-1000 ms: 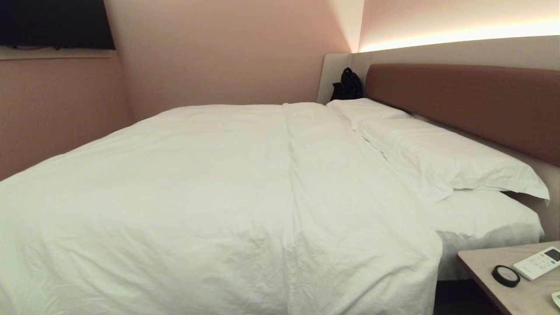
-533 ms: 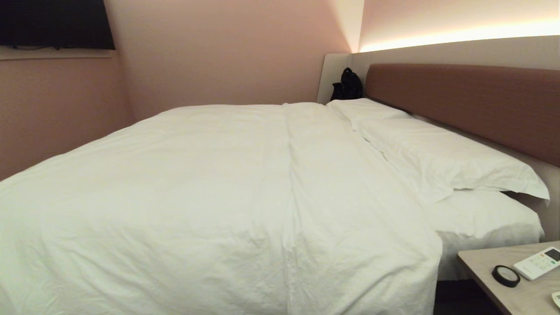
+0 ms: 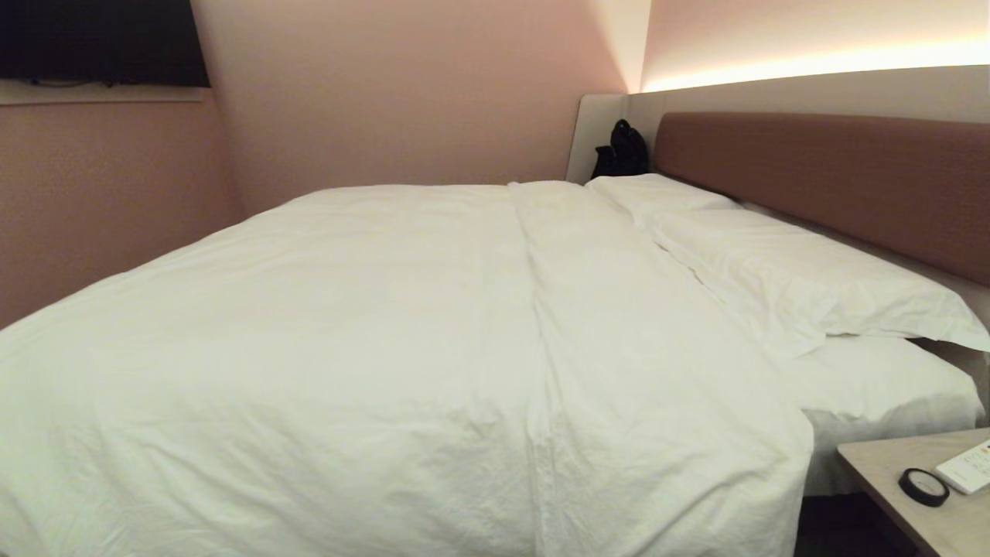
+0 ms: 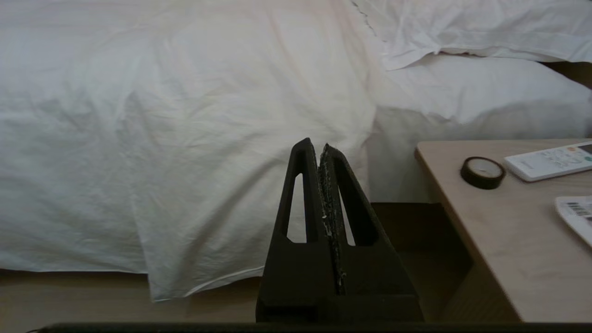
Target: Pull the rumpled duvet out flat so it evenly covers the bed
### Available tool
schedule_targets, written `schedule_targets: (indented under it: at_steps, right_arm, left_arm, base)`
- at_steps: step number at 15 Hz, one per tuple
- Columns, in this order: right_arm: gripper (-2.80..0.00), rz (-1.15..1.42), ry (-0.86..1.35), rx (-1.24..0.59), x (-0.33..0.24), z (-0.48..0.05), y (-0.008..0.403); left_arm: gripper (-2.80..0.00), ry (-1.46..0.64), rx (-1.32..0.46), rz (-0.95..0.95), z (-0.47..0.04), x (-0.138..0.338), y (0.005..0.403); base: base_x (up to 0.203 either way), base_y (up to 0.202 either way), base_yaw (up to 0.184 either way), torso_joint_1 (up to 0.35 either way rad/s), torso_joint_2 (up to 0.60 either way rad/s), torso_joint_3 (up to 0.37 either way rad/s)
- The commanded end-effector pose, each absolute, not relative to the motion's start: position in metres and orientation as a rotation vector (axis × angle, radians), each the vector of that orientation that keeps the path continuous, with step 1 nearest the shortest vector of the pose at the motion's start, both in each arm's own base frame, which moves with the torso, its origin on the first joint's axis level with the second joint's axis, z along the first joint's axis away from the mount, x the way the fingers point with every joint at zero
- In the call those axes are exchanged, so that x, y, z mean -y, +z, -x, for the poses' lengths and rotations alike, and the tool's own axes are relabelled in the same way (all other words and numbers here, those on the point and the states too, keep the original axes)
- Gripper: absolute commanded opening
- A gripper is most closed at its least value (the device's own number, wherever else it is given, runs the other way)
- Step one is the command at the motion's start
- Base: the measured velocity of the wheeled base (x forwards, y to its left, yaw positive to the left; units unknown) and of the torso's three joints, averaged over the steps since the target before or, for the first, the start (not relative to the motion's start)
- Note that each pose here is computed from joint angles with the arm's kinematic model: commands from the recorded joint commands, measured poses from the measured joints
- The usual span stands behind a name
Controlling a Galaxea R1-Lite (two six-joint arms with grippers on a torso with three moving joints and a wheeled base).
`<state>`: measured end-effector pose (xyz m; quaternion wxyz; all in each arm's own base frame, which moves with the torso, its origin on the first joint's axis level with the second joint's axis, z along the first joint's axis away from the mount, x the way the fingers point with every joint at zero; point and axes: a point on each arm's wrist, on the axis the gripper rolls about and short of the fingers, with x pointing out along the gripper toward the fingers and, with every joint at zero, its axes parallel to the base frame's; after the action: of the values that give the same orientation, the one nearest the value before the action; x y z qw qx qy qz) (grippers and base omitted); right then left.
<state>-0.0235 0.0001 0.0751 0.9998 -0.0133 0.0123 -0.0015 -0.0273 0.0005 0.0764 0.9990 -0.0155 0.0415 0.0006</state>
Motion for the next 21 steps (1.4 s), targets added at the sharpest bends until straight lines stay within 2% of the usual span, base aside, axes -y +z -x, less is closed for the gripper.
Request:
schedule_targets:
  at_steps: [1,21]
  right_arm:
    - [-2.8,0.028,-0.003,-0.025,-0.0001,0.0235,0.075]
    - [-2.8,0.028,-0.003,-0.025,-0.0001,0.0235,0.075]
  left_arm:
    - [-2.8,0.001,-0.083,0.032,0.0273,-0.0005,0.0765]
    - [-2.8,0.003,-0.083,0.036,0.0273,-0.0005,0.0765]
  base:
    - [0.0,0.195,0.003,0.004,0.0,0.0]
    - [0.0,0.196,0.001,0.003,0.0,0.003]
